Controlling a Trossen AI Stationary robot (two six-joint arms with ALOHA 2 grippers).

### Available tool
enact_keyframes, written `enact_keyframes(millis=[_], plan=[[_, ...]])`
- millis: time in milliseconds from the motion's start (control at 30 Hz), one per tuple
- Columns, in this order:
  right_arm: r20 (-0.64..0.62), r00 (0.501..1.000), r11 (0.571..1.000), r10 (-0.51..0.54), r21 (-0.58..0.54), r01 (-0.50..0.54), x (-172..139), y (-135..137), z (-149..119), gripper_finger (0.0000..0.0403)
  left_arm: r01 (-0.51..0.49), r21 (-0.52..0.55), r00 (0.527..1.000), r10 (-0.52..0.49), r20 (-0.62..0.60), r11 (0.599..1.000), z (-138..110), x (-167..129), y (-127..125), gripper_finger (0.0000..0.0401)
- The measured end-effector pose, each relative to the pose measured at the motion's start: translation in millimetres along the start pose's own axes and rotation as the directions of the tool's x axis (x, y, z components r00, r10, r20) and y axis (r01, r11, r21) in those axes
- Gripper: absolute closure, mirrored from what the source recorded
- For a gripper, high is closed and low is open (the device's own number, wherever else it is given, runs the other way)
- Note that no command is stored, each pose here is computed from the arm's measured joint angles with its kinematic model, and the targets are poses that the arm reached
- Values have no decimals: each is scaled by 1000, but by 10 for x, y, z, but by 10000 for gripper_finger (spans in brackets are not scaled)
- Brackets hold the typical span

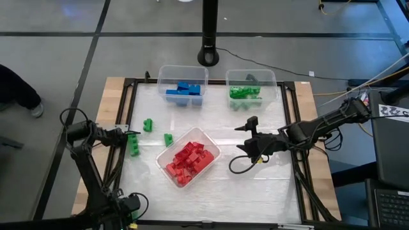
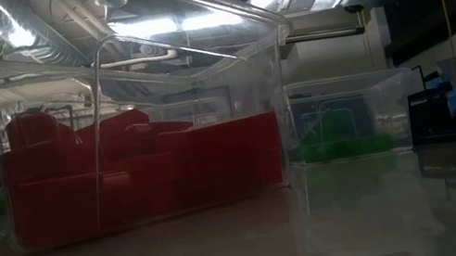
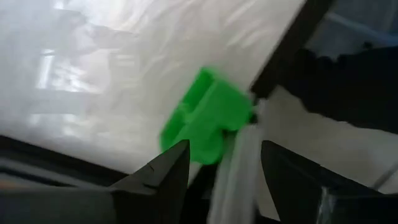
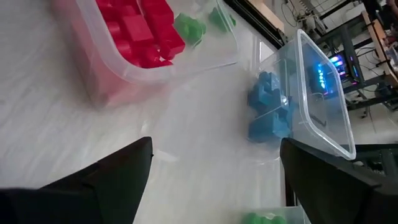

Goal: Sort blocks
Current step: Put the green game piece into the top right transparent bin

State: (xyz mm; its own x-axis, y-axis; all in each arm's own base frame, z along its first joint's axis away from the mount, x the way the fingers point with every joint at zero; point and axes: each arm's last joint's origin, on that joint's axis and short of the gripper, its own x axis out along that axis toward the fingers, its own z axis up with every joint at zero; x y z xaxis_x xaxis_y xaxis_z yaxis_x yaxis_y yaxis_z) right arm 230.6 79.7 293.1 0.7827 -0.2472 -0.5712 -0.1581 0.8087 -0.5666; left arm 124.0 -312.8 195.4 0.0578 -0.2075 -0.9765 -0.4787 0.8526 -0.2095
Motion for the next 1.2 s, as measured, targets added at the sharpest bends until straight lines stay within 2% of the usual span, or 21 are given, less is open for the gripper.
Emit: enact_keyframes(millis=[367, 600, 767, 1033, 1200], plan=[[-3, 1000, 1000, -13, 3, 13, 4, -10, -1, 49, -106, 132, 994, 102, 35, 986, -63, 190, 44, 214], [-4, 1000, 1000, -13, 3, 13, 5, -10, -1, 49, -149, 130, 988, 141, 64, 980, -49, 185, 84, 214], [-16, 1000, 1000, -10, -7, 10, 41, 13, 0, 49, -157, 156, 979, 133, 157, 975, -23, 188, 87, 214], [-60, 998, 999, -1, -40, -2, 172, 98, -2, 49, -311, 123, 939, 285, 191, 942, 61, 137, 236, 214], [-70, 997, 999, -11, -48, 8, 188, 106, -4, 49, -291, 99, 934, 260, 244, 952, 124, -64, 279, 214]])
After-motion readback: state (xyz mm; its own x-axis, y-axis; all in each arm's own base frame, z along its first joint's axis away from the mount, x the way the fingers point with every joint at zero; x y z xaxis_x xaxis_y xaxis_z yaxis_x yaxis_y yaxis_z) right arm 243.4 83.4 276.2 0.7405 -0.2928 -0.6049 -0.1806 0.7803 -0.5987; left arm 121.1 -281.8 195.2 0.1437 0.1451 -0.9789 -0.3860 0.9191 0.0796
